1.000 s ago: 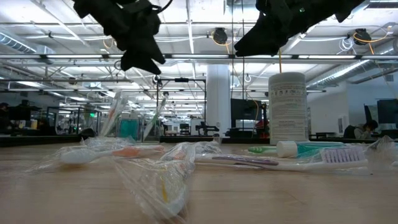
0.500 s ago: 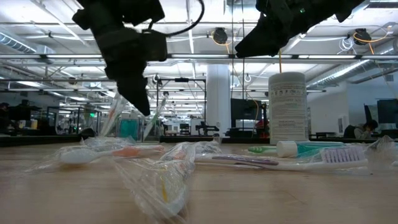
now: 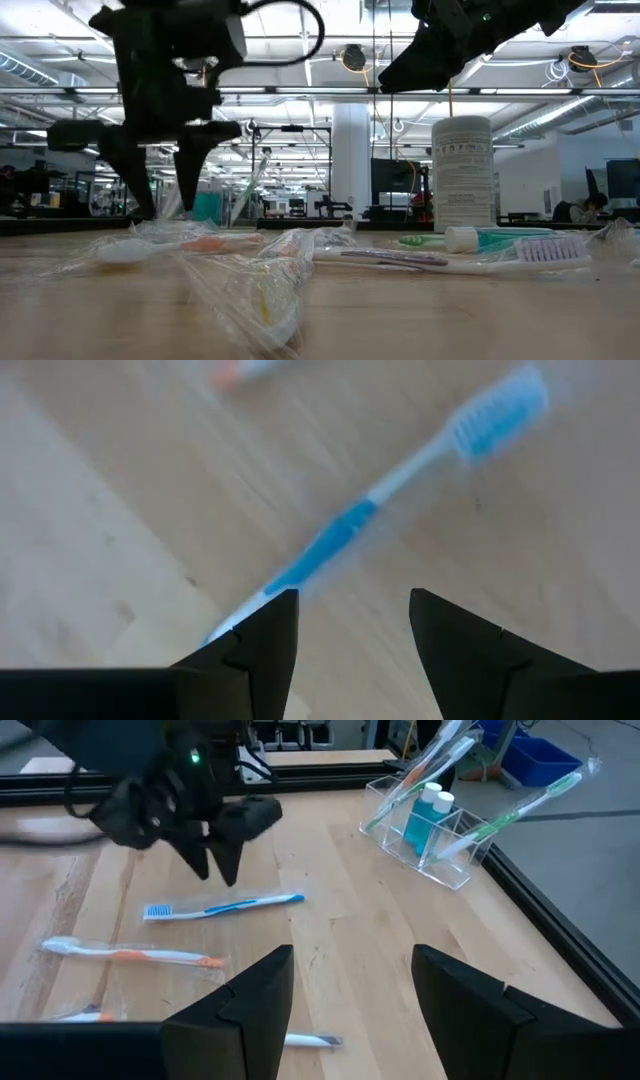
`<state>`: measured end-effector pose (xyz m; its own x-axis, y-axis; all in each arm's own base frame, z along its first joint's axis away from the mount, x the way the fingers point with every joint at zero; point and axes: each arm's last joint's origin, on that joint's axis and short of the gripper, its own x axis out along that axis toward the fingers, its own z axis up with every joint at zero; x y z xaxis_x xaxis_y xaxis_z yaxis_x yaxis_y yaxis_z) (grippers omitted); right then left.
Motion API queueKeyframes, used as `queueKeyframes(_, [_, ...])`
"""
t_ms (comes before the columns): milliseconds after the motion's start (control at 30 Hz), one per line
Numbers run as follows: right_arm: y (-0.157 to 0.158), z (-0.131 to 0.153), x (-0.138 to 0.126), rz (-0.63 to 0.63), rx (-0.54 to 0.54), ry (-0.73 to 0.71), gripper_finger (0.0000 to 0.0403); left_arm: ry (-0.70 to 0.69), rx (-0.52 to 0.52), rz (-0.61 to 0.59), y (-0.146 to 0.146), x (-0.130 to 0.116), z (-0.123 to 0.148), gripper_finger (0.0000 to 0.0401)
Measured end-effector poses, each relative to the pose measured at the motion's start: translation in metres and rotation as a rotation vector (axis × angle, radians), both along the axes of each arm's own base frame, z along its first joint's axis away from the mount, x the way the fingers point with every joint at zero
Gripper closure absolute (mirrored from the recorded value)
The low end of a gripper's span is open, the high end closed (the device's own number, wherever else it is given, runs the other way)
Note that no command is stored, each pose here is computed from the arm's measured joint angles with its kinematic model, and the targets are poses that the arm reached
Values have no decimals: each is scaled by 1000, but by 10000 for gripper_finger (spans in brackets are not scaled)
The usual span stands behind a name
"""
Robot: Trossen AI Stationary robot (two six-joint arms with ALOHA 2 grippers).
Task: Pick & Place toothbrushing station
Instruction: Put the blue toothbrush into the transparent organizer
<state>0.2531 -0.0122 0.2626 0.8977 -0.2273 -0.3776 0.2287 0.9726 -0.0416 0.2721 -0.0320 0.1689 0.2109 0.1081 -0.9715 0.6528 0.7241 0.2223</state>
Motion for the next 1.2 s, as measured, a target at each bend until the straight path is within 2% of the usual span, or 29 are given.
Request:
queueKeyframes(100, [0,0,0,1,0,0,206,35,21,-89,-1,6,-13,203])
queueKeyframes(267, [0,0,0,2,1,0,206,-100,55,-133,-5,28,-27,203])
queueKeyframes(367, [0,0,0,2,1,0,206,-131,45,-172,-7,34,-32,203])
queueKeyframes(500, [0,0,0,2,1,0,206,-86,33,-233,-8,34,-39,207])
queueKeyframes(600, [0,0,0,2,1,0,206,-48,21,-236,-8,32,-42,230])
queueKeyframes(700, [0,0,0,2,1,0,206,-53,16,-217,-7,32,-43,273])
queueKeyframes(933, [0,0,0,2,1,0,206,-112,45,-114,-2,31,-31,385])
queueKeyframes(1000, [0,0,0,3,1,1,206,-140,76,-95,1,30,-24,390])
queueKeyframes(1200, [0,0,0,2,1,1,206,-311,151,-35,10,20,23,371])
